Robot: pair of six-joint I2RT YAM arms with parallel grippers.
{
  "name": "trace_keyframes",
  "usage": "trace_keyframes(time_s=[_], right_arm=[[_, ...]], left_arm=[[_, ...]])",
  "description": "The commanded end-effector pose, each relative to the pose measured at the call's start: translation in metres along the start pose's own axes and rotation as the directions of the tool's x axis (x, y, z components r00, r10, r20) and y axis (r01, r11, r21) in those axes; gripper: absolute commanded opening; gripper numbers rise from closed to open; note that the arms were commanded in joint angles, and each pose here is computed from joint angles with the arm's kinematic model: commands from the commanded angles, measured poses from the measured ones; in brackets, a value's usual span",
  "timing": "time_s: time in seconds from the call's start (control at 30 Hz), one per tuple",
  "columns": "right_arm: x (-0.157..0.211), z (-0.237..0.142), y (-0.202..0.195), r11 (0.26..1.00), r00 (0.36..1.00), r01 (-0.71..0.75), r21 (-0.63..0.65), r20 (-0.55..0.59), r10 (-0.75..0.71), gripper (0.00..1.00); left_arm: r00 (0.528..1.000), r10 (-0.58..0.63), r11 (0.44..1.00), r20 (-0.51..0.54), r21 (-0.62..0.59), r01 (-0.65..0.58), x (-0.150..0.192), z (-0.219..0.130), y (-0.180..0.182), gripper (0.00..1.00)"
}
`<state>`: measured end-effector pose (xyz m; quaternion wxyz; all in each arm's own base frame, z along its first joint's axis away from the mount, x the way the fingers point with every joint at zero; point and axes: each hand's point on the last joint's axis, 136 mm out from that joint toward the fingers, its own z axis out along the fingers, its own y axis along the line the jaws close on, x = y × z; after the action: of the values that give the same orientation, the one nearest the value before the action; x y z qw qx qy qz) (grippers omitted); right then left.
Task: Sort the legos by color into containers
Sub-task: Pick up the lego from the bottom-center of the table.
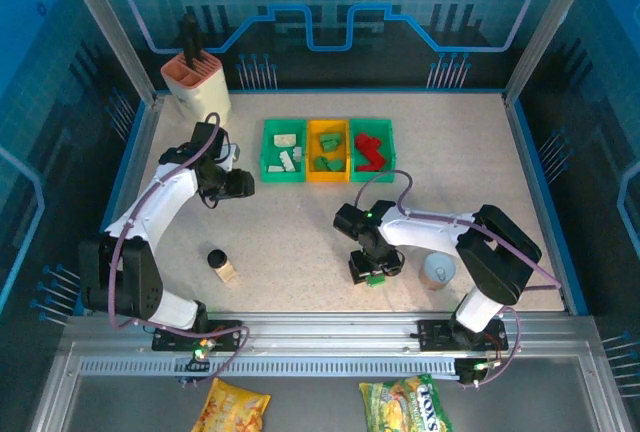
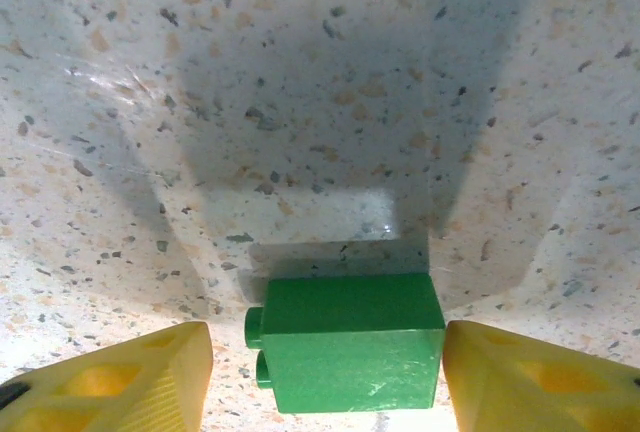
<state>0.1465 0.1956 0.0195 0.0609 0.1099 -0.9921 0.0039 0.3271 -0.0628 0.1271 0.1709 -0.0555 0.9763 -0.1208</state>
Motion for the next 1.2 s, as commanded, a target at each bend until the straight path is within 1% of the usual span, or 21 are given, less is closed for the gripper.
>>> trace_keyframes(time_s=[0.0, 0.3, 0.73, 0.97, 1.17], right_arm=[[0.010, 0.009, 0.000, 1.000, 0.999, -0.004, 0.016, -0.041, 0.005, 0.62], [0.012, 0.013, -0.004, 0.999, 0.998, -0.002, 0.045, -0.057, 0.005, 0.56], [0.011, 0.007, -0.005, 0.999, 0.999, -0.011, 0.050, -0.035, 0.013, 0.47], [0.005, -0.005, 0.000, 0.999, 1.000, -0.010, 0.033, -0.004, 0.010, 0.46], [-0.009, -0.022, 0.006, 1.000, 0.999, 0.002, 0.022, 0.033, -0.003, 0.46]], left_arm=[[1.000, 0.005, 1.000, 0.007, -0.009, -0.005, -0.002, -0.001, 0.004, 0.54], [1.000, 0.003, 1.000, 0.001, -0.010, -0.003, -0.001, 0.001, 0.005, 0.54], [1.000, 0.003, 1.000, 0.002, -0.006, -0.003, -0.002, 0.001, 0.004, 0.54], [1.000, 0.002, 1.000, 0.001, -0.007, -0.002, -0.001, 0.000, 0.004, 0.54], [1.000, 0.001, 1.000, 0.004, 0.002, -0.001, -0.003, 0.000, 0.003, 0.54]])
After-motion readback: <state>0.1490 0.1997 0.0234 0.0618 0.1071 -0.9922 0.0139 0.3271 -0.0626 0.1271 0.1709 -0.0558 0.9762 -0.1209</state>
